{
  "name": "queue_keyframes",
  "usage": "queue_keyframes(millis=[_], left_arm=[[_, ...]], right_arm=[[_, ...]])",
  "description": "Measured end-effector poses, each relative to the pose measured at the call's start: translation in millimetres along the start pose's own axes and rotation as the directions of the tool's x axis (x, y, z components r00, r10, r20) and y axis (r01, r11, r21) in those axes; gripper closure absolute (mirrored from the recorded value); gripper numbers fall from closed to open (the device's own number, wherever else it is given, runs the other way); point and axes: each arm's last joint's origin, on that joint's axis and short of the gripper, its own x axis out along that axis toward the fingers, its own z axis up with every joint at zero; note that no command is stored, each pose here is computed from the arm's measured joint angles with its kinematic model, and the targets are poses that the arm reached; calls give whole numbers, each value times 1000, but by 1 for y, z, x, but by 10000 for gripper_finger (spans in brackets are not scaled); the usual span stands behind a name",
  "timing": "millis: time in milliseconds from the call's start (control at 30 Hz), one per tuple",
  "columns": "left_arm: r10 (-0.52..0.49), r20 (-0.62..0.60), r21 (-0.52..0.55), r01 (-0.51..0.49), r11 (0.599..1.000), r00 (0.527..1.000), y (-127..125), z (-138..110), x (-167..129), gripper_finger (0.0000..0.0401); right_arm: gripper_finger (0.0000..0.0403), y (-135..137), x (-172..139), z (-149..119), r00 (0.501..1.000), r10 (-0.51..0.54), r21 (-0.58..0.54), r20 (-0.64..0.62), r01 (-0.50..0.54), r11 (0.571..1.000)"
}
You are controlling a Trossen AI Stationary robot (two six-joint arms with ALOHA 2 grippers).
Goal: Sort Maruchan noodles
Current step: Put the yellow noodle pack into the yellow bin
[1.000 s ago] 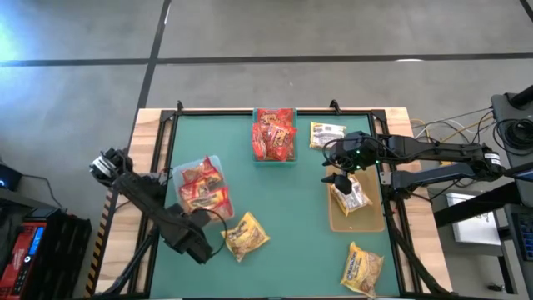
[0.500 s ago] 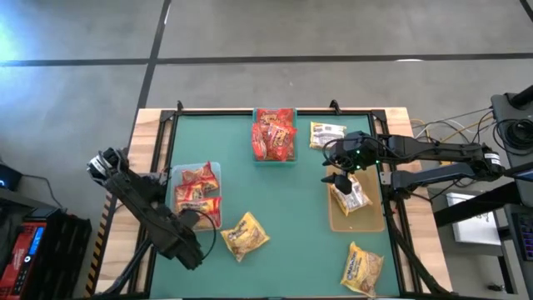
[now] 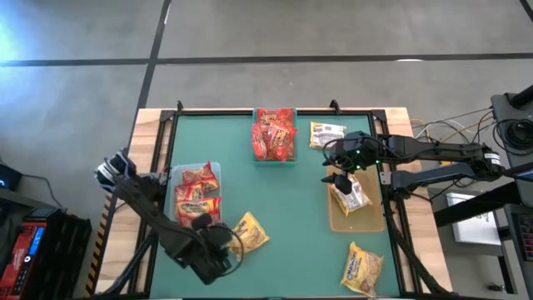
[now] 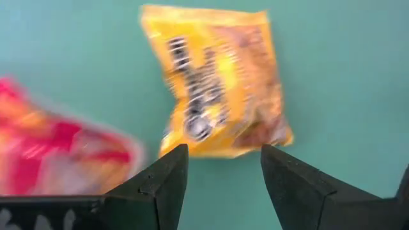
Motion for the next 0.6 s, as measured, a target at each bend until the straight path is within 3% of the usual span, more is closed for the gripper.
queue_keyframes(millis=[300, 600], left_arm=[[50, -16, 163, -46, 986, 999, -19, 3, 42, 220], [76, -46, 214, -64, 975, 996, -21, 10, 66, 220]], right_arm=[[101, 0, 0, 0, 1000, 0, 0, 0, 0, 1000], [101, 0, 0, 0, 1000, 0, 0, 0, 0, 1000]])
